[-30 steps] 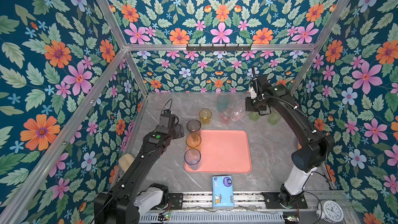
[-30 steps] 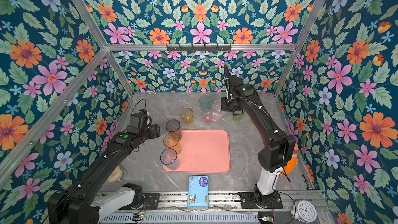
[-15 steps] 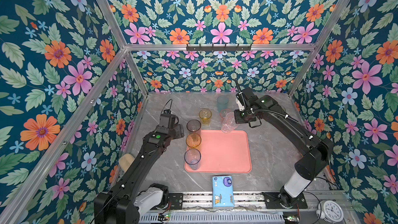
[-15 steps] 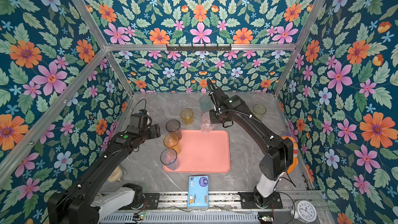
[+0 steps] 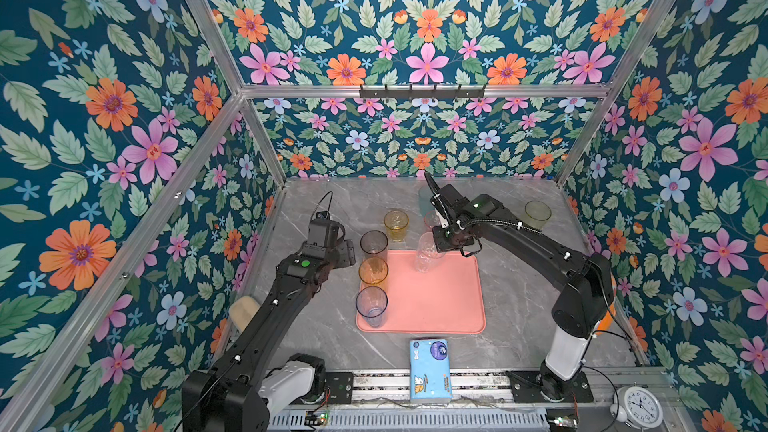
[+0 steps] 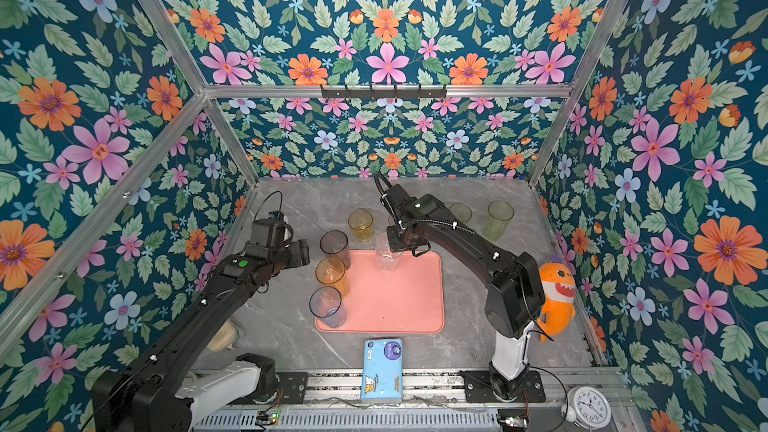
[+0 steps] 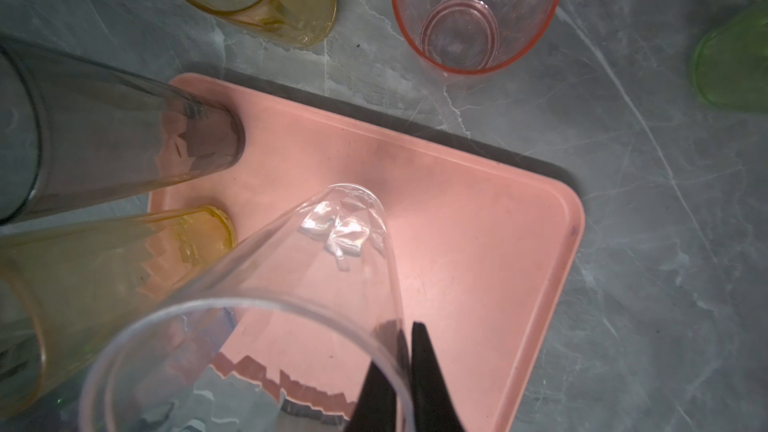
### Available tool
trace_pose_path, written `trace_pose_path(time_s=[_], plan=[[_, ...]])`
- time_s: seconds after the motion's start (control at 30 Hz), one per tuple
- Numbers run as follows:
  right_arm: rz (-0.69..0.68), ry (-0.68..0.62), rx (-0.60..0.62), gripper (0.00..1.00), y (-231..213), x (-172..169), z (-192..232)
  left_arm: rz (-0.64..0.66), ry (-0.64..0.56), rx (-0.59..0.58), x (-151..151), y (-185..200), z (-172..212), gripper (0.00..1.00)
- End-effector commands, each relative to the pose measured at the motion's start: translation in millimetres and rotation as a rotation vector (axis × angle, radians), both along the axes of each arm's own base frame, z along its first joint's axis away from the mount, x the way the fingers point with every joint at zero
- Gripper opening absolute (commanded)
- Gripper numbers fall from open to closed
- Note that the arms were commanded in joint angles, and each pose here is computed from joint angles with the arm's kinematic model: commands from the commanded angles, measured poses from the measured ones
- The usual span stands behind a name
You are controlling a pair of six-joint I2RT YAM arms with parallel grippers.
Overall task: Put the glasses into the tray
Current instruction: 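Lower the tall clear cup onto the pink tray with the right gripper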
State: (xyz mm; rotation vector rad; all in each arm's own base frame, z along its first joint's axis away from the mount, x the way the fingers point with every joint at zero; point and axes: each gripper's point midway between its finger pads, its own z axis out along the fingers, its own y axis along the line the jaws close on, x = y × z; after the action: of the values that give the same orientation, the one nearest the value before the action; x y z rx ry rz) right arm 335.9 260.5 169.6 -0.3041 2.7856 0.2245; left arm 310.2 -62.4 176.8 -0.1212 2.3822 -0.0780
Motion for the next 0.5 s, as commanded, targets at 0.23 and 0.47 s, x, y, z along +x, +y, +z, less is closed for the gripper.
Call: trace_pose_path(time_s=[0.23,0.47], plan=[[-0.024,-0.010,-0.020,0.00,4.4,9.3,-10.1,-0.001,-0.011,0.006,1.5,0.5,1.9,0.81],[-0.025,-0.004,-0.035,0.00,4.8,12.3,-16.1,-0.001,-0.005,0.005,1.4,0.1,0.1,0.81]])
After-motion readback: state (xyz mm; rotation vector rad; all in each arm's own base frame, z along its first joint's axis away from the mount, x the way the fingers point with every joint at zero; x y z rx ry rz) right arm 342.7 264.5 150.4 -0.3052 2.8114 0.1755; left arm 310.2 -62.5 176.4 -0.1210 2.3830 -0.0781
